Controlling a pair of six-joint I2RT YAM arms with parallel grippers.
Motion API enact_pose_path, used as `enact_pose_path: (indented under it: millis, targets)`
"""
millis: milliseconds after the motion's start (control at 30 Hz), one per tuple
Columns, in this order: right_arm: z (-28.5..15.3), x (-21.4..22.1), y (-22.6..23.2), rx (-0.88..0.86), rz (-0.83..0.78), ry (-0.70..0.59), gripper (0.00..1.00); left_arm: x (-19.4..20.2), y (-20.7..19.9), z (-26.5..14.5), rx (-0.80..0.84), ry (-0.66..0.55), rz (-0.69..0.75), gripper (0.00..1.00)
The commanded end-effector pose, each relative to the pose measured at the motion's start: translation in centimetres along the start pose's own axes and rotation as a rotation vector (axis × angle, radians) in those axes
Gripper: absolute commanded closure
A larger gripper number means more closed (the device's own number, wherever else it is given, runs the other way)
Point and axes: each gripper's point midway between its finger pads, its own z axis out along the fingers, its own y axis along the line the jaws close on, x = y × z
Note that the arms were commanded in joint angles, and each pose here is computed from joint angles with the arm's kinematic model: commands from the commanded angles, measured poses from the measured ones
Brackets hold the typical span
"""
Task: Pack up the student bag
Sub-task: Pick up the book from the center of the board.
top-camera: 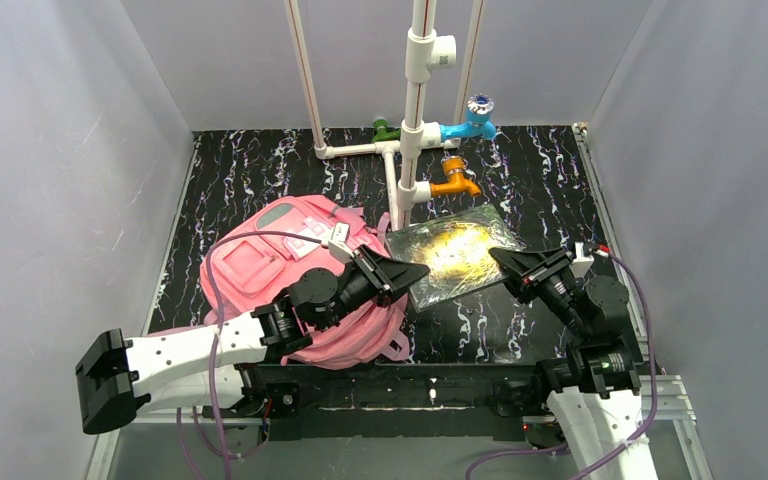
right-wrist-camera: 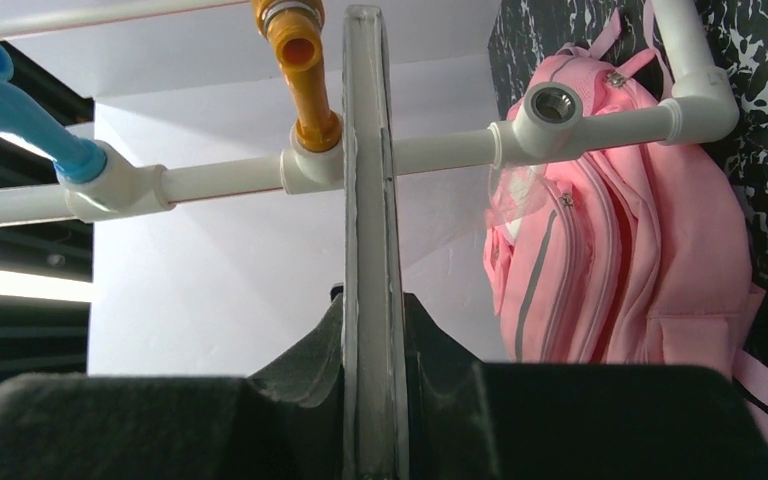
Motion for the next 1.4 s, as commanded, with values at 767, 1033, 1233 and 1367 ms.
enact_pose_path:
  millis: [767,1033,1233,1367]
  targets:
    - [-4.8,9.8,-1.2,-0.031,-0.472,0.833,0.14,2.5,-3.3,-11.0,0.246,0.752,0.215,1.0]
    - [-6.3,11.6,-1.7,-0.036,-0.437,0.952,0.33,1.6,-1.8,-8.8,0.199,0.717,0.216,1.0]
    - [-6.7,12.2,-2.1,-0.046,-0.42,0.997,0.49,1.1,-1.3,-7.9,0.189,0.702,0.233,1.0]
    - [-6.5,12.3,-1.5,-0.069,-0.425,0.992,0.76,0.8,-0.7,-7.9,0.18,0.697,0.237,1.0]
